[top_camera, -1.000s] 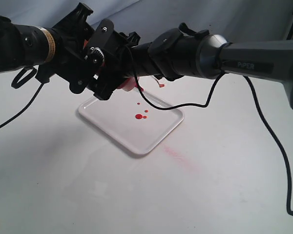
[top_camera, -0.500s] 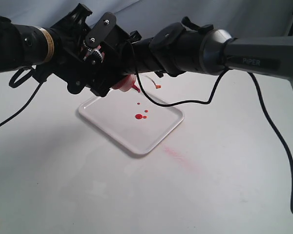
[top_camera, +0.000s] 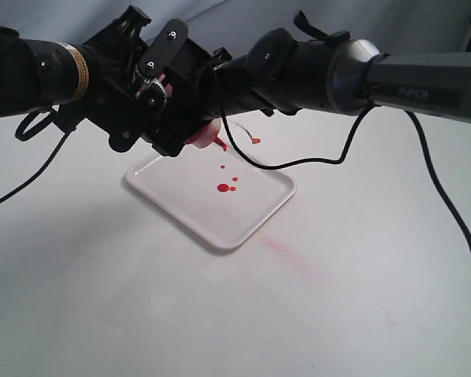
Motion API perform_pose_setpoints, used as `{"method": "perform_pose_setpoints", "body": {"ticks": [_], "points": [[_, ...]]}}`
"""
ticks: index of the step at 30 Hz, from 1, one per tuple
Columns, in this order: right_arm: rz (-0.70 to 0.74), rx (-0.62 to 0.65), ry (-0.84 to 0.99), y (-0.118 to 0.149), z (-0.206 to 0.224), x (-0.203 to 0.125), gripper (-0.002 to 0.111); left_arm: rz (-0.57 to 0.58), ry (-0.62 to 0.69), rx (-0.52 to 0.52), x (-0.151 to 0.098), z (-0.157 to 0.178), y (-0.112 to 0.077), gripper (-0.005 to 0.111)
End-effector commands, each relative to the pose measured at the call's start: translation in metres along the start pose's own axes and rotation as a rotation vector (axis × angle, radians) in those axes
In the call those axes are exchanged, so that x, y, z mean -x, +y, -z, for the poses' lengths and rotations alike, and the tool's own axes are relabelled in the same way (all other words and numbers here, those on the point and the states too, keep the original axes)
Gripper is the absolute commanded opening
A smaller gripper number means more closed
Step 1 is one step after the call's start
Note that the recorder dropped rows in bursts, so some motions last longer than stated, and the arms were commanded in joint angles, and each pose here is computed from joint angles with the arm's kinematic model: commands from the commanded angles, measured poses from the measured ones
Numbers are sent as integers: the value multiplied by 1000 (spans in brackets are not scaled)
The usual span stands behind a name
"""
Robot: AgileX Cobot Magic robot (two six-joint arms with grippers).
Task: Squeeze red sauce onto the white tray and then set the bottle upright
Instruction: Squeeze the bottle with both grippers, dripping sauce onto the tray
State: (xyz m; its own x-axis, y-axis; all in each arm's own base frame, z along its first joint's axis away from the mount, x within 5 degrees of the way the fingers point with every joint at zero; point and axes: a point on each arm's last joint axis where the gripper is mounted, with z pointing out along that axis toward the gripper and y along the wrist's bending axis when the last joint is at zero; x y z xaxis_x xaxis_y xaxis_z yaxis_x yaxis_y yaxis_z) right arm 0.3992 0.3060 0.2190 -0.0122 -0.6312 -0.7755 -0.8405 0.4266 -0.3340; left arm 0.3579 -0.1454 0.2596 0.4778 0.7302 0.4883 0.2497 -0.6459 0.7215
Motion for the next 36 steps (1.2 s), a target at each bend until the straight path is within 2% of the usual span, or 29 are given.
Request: {"method": "perform_pose_setpoints", "body": {"ticks": [1,10,16,28,29,34,36], "points": [[56,60,0,5,12,10,94,-2,38,27,-9,11,9,0],[56,58,0,5,12,10,93,6,50,63,-15,23,16,0],[56,43,-4,3,12,10,85,6,48,65,-15,23,16,0],[56,7,-13,0,12,11,46,6,48,65,-15,23,16,0],[56,9,-12,0,12,11,41,6,48,65,-15,23,16,0],[56,11,-12,0,12,11,1,6,48,65,-15,23,16,0],[54,11,-12,0,12,11,0,13,48,65,-15,23,16,0]]}}
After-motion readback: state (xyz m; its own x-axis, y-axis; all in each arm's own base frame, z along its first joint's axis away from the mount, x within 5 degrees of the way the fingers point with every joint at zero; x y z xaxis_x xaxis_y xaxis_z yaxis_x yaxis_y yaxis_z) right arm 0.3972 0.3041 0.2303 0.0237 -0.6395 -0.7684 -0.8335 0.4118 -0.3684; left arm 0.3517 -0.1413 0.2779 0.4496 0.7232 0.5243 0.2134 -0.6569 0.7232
